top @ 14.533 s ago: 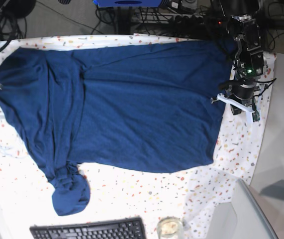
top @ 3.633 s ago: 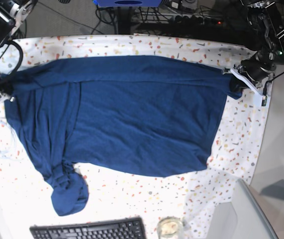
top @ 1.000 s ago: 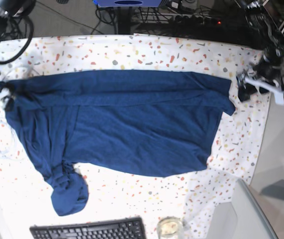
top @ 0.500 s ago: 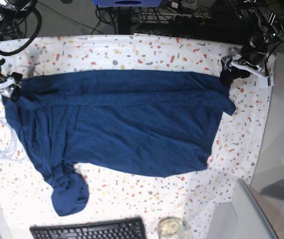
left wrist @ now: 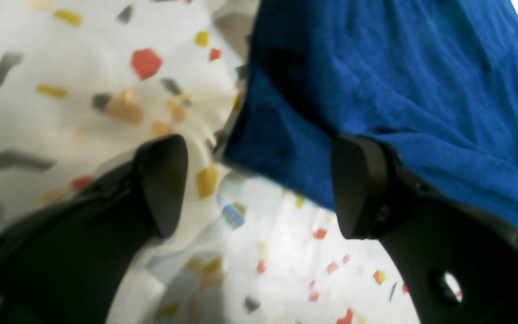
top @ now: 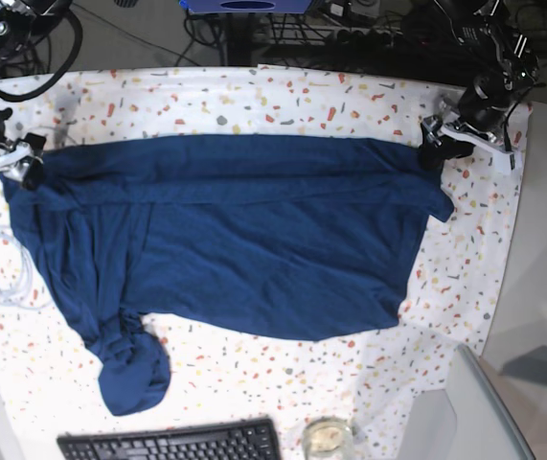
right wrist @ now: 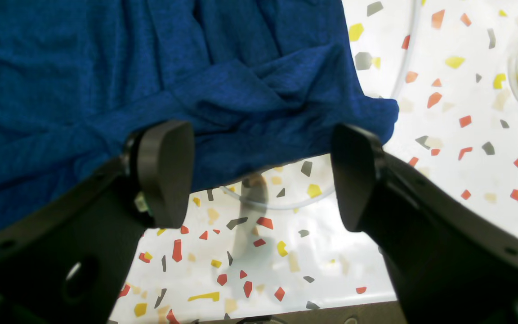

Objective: Layout the t-shirt on the table in an organized manner, then fold the t-shirt properly
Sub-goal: 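Open both grippers and move them to the folded edge's ends, then grasp the folded shirt edge ends with both grippers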

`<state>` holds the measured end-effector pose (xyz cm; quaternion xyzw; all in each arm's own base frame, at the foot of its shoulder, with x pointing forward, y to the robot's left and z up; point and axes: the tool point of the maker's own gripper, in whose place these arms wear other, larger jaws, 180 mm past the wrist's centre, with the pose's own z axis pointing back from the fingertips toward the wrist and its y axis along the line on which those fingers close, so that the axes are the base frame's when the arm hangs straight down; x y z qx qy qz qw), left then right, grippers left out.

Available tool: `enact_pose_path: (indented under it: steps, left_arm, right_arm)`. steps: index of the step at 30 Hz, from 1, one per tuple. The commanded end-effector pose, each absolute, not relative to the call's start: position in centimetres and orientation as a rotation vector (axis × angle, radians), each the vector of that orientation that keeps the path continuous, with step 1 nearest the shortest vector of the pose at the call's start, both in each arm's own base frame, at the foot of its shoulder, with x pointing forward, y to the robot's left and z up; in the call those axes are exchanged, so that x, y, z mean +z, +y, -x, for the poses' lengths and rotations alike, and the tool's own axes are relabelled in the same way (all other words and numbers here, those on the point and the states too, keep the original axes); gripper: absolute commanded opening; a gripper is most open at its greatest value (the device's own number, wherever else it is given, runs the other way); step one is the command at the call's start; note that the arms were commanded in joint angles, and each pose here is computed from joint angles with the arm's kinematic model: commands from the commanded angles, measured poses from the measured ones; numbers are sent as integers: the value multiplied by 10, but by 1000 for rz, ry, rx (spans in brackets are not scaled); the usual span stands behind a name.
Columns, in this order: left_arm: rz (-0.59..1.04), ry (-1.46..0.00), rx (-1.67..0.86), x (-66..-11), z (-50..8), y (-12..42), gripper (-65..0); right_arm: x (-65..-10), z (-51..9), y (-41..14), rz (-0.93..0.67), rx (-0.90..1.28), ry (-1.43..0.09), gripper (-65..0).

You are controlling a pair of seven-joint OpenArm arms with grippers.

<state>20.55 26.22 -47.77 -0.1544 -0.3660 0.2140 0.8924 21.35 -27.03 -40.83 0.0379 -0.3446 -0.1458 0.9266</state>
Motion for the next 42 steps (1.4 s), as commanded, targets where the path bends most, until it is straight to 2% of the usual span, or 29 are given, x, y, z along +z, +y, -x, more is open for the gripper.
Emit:
enact_pose_path:
  steps: [1,4,6,10,14,18,25,31,38,42]
  left_arm:
    - [339,-717,412,-482,-204,250,-173]
    - [311,-742,399,-473,-204,256,-178]
    - [240,-784,393,-454,-196,277,-232]
    - [143,-864,340,-417,-201,297,-431]
    - [141,-900,341,-408,-215,297,-650]
    - [151,-887,441,-418,-235,298,-650]
    - [179,-821,417,-432,-254,273,-650]
    - [268,-782,367,-446,-279,238,-650]
    - [271,-820,400,-435,-303,238,-650]
    - [232,-861,371,-417,-297,245,-650]
  right_arm:
    - [-396,-223,-266,-87,-239,-754,-203]
    - [-402,-225,-241,-130,-87,-689,-210]
    - [-404,-226,-232,-142,-45,-657,-210]
    - [-405,-228,-232,-147,-44,-657,-210]
    - [-405,-228,-232,-146,-43,-657,-210]
    - [-405,-228,-232,-146,-43,-657,-212]
    - [-407,-224,-232,-146,-45,-645,-212]
    - [-409,-221,-233,-144,-45,-637,-212]
    - [-410,-220,-233,-143,-45,-634,-212]
    - [-410,-220,-233,-143,-45,-634,-212]
